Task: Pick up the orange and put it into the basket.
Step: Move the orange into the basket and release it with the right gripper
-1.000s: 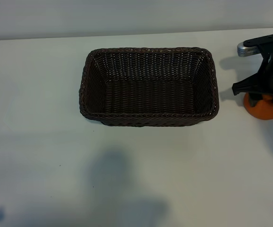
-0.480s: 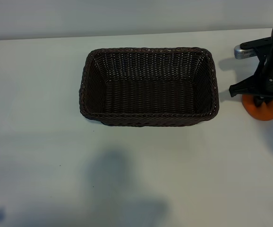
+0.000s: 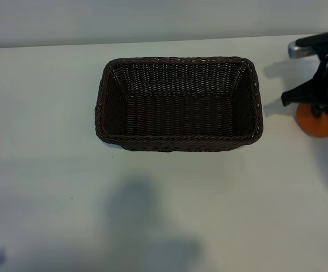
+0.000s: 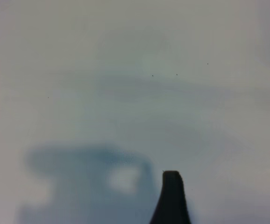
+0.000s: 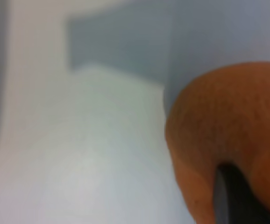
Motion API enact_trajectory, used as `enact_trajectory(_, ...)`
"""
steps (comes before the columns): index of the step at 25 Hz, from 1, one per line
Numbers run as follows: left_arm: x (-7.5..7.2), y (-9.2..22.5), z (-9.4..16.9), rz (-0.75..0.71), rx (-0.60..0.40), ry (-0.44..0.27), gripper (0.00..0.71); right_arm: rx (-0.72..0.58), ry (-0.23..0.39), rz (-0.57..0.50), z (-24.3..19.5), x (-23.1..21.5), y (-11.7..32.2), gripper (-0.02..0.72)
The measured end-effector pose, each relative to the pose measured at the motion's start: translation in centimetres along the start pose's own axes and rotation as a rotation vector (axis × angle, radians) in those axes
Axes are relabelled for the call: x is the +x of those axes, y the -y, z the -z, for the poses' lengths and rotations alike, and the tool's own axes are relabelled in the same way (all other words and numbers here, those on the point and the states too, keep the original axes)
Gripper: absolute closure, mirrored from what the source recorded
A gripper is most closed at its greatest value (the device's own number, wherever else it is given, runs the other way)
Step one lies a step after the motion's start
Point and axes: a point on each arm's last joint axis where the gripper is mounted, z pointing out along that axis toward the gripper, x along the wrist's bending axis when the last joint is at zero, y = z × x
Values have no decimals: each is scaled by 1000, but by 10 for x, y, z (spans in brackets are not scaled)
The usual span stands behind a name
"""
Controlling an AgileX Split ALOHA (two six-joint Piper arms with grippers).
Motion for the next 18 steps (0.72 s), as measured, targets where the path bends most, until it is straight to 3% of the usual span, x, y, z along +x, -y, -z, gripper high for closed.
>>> enact_trajectory(8, 0, 0, 0, 0, 0, 0, 124, -157, -6, -12, 58, -4, -1, 633)
enact_trajectory(18, 0, 0, 0, 0, 0, 0, 124, -192, -8, -18, 73, -6, 0, 634)
